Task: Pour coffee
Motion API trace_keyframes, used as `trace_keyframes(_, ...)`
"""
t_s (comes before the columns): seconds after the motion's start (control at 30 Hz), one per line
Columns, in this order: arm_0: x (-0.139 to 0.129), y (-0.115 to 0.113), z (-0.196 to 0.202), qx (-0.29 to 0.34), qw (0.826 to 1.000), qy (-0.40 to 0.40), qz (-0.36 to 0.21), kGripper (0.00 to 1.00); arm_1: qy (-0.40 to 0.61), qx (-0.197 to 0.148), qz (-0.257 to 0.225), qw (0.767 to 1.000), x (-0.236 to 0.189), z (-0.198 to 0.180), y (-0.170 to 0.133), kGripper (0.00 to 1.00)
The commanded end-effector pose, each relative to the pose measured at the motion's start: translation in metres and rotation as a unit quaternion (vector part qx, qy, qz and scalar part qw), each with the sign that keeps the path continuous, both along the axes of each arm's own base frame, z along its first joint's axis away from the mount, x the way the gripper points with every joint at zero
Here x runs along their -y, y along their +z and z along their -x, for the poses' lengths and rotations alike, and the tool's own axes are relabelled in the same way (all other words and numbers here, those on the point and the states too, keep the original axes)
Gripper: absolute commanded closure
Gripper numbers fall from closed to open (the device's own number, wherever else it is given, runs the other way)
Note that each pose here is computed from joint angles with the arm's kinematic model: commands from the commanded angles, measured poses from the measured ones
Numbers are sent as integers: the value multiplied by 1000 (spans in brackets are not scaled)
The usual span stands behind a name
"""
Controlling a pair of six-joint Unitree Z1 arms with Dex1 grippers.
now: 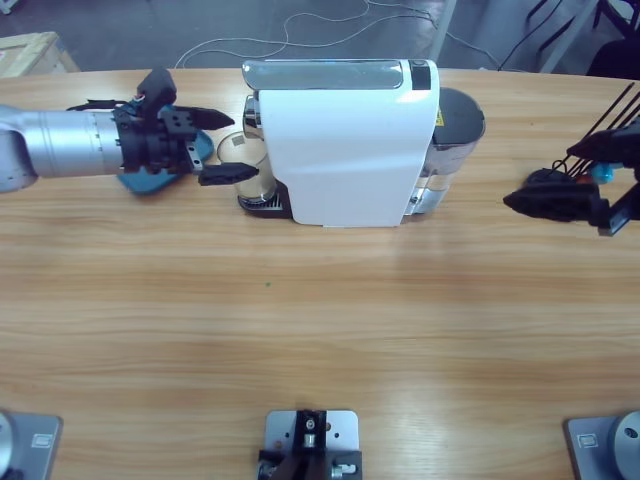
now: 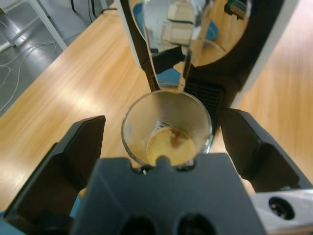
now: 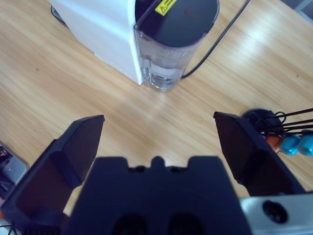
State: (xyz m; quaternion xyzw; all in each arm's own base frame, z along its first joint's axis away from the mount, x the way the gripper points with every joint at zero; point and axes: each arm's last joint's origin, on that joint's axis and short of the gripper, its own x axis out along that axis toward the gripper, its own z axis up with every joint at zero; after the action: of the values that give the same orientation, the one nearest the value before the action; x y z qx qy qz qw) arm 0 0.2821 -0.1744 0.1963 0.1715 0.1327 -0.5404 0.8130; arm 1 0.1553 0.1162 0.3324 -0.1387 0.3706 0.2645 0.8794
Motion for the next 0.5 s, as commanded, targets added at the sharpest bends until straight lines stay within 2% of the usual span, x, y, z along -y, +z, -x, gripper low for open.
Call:
trace_keyframes(0.03, 13, -29, 2, -21, 1000, -14, -6, 0, -6, -19, 2, 1000, 3, 2, -9, 0)
trace_keyframes(0.5, 6, -31, 11, -31, 999, 9, -12, 0, -6, -22, 4, 1000, 4, 3, -12, 0)
